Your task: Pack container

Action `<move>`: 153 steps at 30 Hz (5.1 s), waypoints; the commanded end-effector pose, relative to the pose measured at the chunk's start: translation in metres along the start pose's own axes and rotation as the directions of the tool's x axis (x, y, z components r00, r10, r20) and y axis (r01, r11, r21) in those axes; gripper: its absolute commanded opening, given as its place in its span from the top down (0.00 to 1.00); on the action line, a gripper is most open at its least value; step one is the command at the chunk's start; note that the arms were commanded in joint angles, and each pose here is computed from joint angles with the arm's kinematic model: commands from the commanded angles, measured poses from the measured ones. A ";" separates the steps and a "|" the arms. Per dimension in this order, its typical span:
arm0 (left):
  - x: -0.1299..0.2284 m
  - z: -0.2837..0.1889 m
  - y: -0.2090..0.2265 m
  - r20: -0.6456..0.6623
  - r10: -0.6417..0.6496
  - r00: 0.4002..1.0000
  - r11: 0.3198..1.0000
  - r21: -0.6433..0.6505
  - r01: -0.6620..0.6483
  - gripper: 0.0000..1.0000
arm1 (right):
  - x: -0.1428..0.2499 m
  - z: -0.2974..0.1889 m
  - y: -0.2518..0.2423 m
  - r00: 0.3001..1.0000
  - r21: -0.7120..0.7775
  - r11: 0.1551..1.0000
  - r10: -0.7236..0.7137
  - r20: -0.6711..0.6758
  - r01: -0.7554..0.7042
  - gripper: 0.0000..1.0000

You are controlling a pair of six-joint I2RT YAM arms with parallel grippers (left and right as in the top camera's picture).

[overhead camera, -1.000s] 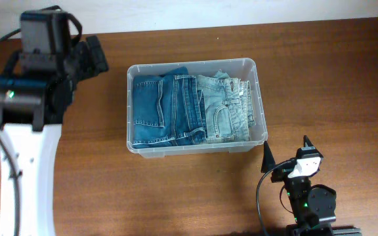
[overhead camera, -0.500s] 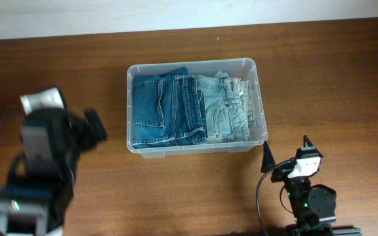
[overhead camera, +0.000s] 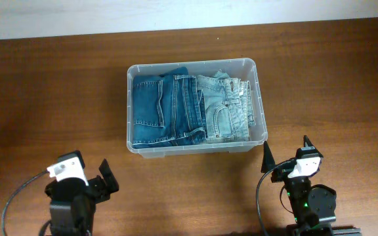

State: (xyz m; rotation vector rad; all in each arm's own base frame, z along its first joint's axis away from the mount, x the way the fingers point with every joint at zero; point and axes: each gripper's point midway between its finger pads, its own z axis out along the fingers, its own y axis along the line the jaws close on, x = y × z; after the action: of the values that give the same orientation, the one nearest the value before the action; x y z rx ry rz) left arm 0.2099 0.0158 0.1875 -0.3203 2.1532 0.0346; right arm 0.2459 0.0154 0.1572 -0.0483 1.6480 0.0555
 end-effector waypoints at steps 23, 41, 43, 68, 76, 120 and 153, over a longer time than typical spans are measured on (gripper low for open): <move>-0.014 0.027 -0.018 0.446 -0.168 0.879 0.971 0.228 0.069 0.01 | 0.001 0.000 0.001 1.000 -0.006 1.000 -0.002 0.000 0.002 0.01; -0.001 0.036 -0.015 0.479 -0.107 0.871 0.978 0.210 0.005 0.01 | 0.001 0.000 0.001 1.000 -0.006 1.000 -0.002 0.000 0.002 0.01; 0.002 0.038 -0.018 0.478 -0.073 0.875 0.978 0.207 -0.031 0.01 | 0.001 0.000 0.001 1.000 -0.006 1.000 -0.002 0.000 0.002 0.02; 0.012 0.040 -0.031 0.497 0.161 0.853 0.945 0.170 -0.278 0.01 | 0.001 0.000 0.001 1.000 -0.006 1.000 -0.002 0.000 0.002 0.01; 0.012 0.040 -0.031 0.497 0.161 0.853 0.945 0.170 -0.278 0.01 | 0.001 0.000 0.001 1.000 -0.006 1.000 -0.002 0.000 0.002 0.01; 0.012 0.040 -0.031 0.497 0.161 0.853 0.945 0.170 -0.278 0.01 | 0.001 0.000 0.001 1.000 -0.007 1.000 -0.002 0.000 0.002 0.02; 0.012 0.040 -0.031 0.497 0.161 0.853 0.945 0.170 -0.278 0.01 | 0.001 0.000 0.001 1.000 -0.006 1.000 -0.002 0.000 0.002 0.01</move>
State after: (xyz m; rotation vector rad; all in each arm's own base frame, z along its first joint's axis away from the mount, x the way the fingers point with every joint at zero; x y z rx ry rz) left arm 0.2439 -0.0096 0.1608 0.0565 1.6654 -0.0193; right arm 0.2459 0.0154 0.1572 -0.0514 1.6479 0.0525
